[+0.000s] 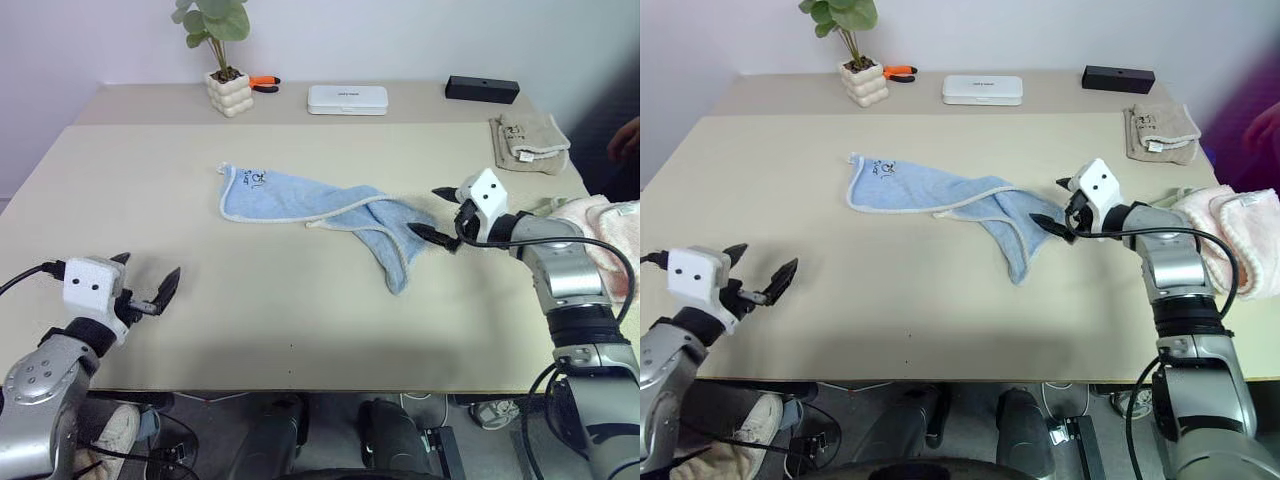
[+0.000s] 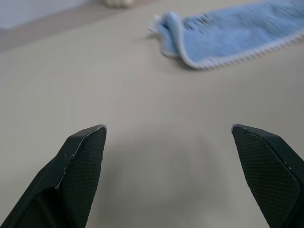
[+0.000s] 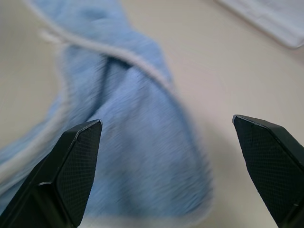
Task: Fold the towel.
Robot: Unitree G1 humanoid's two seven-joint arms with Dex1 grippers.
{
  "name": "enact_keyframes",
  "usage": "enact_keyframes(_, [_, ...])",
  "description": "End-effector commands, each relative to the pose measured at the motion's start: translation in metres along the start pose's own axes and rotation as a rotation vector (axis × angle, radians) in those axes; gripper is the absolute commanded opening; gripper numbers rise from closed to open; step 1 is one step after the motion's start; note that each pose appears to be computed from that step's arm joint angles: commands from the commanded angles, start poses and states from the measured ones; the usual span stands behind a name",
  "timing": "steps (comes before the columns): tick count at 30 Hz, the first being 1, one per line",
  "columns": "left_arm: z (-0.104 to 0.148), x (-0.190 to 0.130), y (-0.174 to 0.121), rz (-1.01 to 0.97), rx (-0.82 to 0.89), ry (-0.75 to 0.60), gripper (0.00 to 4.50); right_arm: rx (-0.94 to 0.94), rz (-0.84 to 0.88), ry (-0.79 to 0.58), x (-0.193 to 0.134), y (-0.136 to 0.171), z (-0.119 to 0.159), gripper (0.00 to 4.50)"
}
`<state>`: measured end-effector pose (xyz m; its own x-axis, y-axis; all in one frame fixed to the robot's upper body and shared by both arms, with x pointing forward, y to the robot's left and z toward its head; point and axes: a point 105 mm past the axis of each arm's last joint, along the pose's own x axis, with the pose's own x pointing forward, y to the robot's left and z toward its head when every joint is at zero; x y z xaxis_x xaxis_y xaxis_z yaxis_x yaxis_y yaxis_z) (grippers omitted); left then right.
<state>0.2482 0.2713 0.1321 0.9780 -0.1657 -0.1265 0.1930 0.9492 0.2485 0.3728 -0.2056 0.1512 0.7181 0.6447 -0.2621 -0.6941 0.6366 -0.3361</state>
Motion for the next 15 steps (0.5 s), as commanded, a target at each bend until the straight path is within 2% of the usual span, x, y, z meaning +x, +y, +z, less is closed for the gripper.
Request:
enact_keyframes(1, [0.011,-0.001,0.002,0.005,0.034,-0.026,4.31,-0.036,0.003,-0.047,-0.005,0.000,0.017,4.50])
enact_keyframes(15, [0.021,0.012,-0.025,-0.088,0.036,-0.054,4.31,-0.048,-0.038,-0.051,0.000,0.003,0.012,4.50])
